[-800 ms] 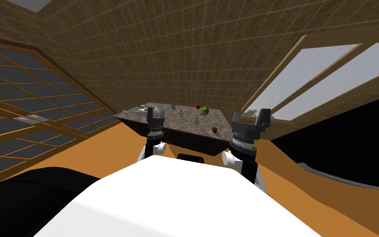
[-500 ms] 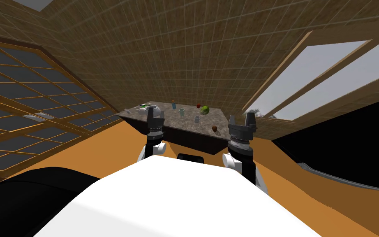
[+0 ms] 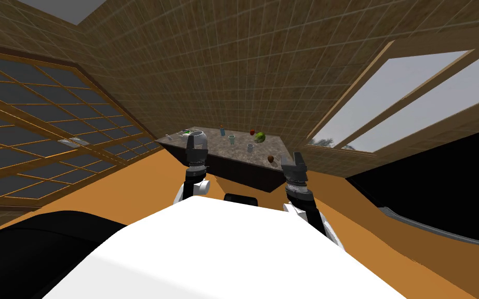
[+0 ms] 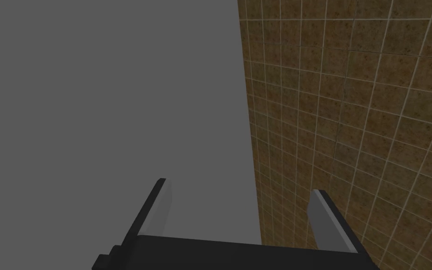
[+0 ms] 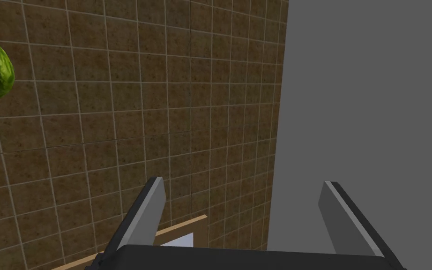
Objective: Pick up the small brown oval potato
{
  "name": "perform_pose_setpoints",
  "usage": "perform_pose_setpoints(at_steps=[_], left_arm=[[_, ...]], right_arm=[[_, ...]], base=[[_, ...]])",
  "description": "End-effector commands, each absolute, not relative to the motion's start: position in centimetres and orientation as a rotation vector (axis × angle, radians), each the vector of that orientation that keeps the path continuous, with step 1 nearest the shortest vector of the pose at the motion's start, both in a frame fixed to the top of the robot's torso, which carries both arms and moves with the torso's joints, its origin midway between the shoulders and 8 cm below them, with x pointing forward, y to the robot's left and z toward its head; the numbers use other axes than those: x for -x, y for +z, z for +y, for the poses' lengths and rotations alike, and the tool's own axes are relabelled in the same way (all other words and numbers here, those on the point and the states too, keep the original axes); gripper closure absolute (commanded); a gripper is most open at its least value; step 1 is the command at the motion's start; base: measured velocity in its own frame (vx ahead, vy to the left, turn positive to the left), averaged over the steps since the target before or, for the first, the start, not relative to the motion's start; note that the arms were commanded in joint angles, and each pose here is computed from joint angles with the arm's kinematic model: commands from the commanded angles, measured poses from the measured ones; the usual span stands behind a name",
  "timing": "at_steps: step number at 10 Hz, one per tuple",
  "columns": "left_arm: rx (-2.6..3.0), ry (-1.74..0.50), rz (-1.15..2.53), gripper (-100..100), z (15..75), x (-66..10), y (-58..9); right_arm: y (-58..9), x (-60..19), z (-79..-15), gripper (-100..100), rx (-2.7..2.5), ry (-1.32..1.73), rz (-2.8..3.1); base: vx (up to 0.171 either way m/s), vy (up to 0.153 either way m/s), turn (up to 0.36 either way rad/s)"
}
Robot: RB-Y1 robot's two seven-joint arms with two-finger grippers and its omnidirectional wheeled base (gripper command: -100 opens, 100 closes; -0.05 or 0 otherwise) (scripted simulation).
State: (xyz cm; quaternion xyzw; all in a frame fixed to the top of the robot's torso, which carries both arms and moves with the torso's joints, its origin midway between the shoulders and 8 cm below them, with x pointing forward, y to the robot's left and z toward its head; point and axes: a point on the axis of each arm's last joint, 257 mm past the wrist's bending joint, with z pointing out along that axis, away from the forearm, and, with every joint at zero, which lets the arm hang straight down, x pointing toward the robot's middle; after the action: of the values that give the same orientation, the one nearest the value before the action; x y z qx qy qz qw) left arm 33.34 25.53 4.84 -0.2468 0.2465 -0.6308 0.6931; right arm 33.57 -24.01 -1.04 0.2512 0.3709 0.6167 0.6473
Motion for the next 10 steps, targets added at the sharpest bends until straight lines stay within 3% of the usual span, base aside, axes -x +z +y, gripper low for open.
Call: perform_pose_setpoints(at_steps=[1, 10], left_arm=[[0.551, -1.409, 0.55, 0, 25.5, -33.3, 4.8], [0.551, -1.409, 0.55, 0, 25.5, -33.3, 4.8]], right_arm=[[-3.4, -33.7, -23.9, -100, -0.605, 1.397, 0.92], [-13.6, -32.3, -24.0, -100, -0.725, 1.354, 1.252]], base=[[-0.096, -0.018, 0.068], [-0.081, 0.002, 0.062]])
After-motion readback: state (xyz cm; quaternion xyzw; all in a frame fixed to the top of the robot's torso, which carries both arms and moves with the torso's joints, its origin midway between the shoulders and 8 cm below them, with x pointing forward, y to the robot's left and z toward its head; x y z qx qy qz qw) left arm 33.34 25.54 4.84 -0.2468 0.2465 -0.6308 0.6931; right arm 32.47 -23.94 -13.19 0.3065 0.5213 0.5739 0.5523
